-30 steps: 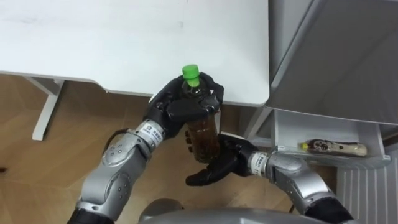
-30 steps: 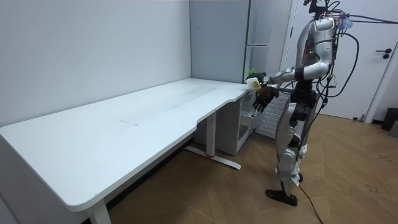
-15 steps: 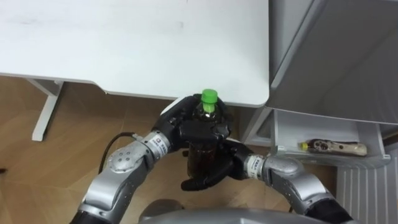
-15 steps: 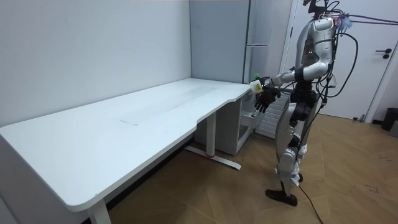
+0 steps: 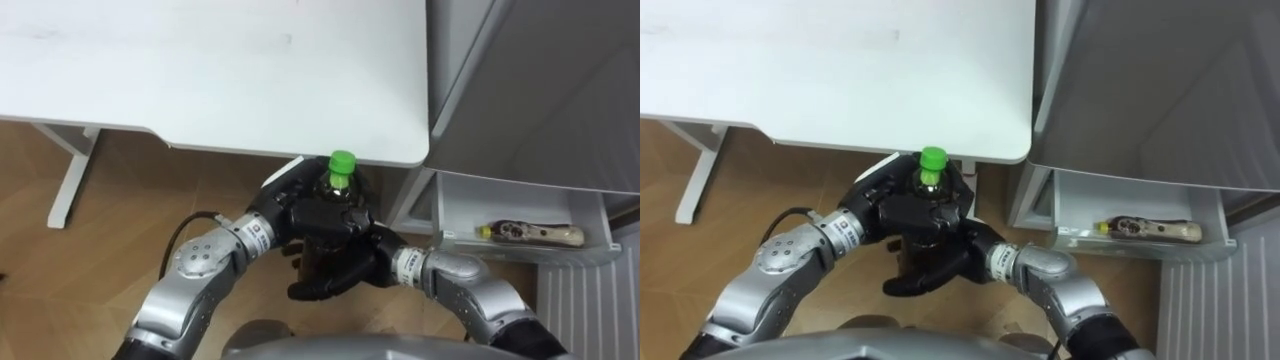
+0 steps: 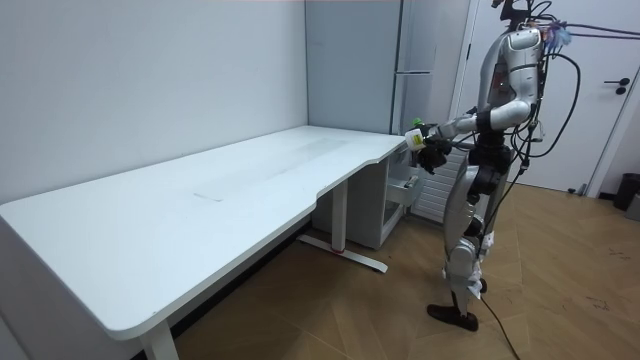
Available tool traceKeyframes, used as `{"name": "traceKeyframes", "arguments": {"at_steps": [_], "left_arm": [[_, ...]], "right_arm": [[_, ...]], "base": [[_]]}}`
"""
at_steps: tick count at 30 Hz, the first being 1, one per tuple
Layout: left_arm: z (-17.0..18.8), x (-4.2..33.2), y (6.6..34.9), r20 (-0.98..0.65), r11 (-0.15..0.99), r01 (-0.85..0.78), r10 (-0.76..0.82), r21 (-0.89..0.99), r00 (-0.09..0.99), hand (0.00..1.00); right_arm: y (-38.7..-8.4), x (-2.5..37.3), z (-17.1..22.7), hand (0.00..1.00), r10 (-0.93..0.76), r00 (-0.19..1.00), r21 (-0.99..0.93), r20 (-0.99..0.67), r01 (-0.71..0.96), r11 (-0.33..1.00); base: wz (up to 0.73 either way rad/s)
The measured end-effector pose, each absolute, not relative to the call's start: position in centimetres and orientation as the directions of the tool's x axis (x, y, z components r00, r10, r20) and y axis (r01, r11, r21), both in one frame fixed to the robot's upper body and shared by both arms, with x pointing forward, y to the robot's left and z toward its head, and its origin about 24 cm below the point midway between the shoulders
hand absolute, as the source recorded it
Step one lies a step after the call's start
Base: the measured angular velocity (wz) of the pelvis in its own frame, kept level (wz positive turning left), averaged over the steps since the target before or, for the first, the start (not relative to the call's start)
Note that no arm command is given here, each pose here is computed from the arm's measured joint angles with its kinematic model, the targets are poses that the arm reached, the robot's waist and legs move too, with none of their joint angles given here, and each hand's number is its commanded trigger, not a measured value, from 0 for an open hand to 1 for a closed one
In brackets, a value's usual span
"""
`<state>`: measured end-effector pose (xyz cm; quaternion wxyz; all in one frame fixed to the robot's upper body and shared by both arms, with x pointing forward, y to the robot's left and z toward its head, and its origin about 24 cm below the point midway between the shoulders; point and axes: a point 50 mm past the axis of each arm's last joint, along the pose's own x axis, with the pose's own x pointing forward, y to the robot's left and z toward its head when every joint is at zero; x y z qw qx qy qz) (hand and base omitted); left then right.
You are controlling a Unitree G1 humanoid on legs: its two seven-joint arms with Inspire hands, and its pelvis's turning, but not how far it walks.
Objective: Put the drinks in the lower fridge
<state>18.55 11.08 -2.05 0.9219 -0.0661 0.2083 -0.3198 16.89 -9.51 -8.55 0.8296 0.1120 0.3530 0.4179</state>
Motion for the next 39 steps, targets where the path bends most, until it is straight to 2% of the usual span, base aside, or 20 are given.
{"name": "traceKeyframes", "arguments": {"at_steps": [5,6,8,9,10,11,12,39], "left_arm": [[-2.0,18.6,11.1,-0.340,0.787,0.561,-0.617,-0.258,0.710,1.00],[-2.0,18.6,11.0,-0.339,0.786,0.560,-0.618,-0.261,0.710,0.98],[-2.0,18.6,11.1,-0.328,0.788,0.544,-0.615,-0.289,0.717,0.86],[-2.0,18.7,11.2,-0.322,0.788,0.537,-0.614,-0.300,0.721,0.69],[-2.0,18.7,11.2,-0.321,0.789,0.536,-0.613,-0.301,0.722,0.60],[-1.9,18.7,11.2,-0.319,0.790,0.534,-0.612,-0.302,0.724,0.22],[-1.9,18.7,11.2,-0.319,0.790,0.534,-0.612,-0.302,0.724,0.00],[-1.0,19.2,11.7,-0.285,0.806,0.542,-0.592,-0.239,0.754,0.00]], "right_arm": [[-9.5,16.8,-8.5,1.00,0.775,0.401,0.468,-0.488,-0.630,0.620],[-9.5,16.8,-8.5,1.00,0.776,0.402,0.465,-0.487,-0.632,0.619],[-9.7,16.7,-8.5,1.00,0.778,0.406,0.453,-0.479,-0.644,0.616],[-9.7,16.7,-8.4,1.00,0.779,0.410,0.451,-0.474,-0.647,0.615],[-9.7,16.8,-8.4,1.00,0.779,0.411,0.451,-0.474,-0.647,0.615],[-9.8,16.8,-8.4,1.00,0.778,0.411,0.450,-0.474,-0.646,0.616],[-9.8,16.7,-8.5,1.00,0.778,0.412,0.450,-0.474,-0.646,0.616],[-10.8,16.4,-8.6,1.00,0.789,0.402,0.480,-0.465,-0.634,0.606]], "base": [[0.00],[0.00],[0.00],[0.00],[0.00],[0.00],[0.00],[0.00]]}}
